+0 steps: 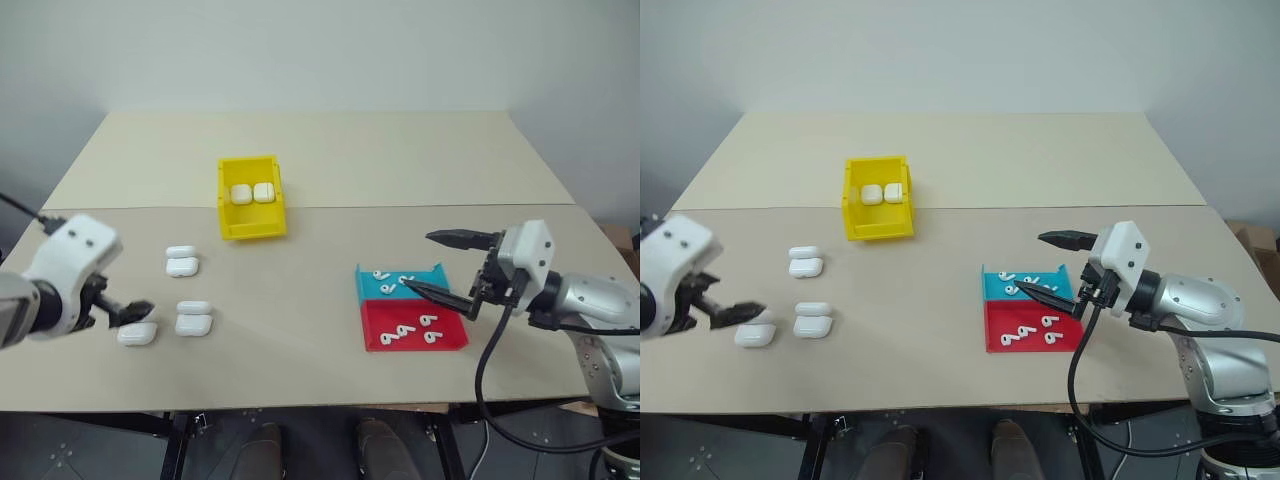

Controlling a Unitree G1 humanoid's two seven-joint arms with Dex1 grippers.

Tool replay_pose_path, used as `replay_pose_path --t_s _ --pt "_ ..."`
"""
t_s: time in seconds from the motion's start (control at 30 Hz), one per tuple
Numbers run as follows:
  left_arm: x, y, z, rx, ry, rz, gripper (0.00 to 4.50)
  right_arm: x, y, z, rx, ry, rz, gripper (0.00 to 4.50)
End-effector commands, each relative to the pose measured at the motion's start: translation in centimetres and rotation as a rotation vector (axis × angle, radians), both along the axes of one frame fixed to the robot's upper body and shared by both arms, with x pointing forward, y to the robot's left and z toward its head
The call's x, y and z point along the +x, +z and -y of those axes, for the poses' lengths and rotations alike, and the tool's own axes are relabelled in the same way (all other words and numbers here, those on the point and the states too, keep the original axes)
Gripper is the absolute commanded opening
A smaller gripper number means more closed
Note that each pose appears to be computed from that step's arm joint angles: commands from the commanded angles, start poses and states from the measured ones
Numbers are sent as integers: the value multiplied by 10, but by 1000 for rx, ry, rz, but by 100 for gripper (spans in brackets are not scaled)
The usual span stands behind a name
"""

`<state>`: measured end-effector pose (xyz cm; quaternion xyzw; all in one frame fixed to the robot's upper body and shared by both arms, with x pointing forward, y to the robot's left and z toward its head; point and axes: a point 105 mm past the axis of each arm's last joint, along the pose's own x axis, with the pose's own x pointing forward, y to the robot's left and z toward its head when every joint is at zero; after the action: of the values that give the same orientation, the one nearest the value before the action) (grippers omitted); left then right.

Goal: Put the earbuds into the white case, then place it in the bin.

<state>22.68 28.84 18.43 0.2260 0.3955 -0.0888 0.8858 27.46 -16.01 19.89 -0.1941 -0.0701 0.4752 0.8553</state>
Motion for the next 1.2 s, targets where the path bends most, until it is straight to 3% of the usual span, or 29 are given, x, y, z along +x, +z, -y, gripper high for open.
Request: replay_pose_path --t_s 0.03,0.13,0.3,0.63,0.87,1.2 --pt "-16 -1 -12 -13 72 8 448 -9 2 -3 -18 21 23 450" --pt "-26 -11 -18 -53 120 -6 448 -7 2 -2 -8 12 17 450" --pt "-22 -26 -16 -171 152 -79 448 -6 5 -7 -2 25 22 450" --pt "3 -39 -20 -211 248 -187 448 -13 12 -11 -13 40 38 450" --pt "5 -47 -14 -241 274 -303 448 -17 14 -11 -20 34 43 450" --pt "20 -55 -5 -231 284 -287 448 -18 15 -12 -15 31 41 450"
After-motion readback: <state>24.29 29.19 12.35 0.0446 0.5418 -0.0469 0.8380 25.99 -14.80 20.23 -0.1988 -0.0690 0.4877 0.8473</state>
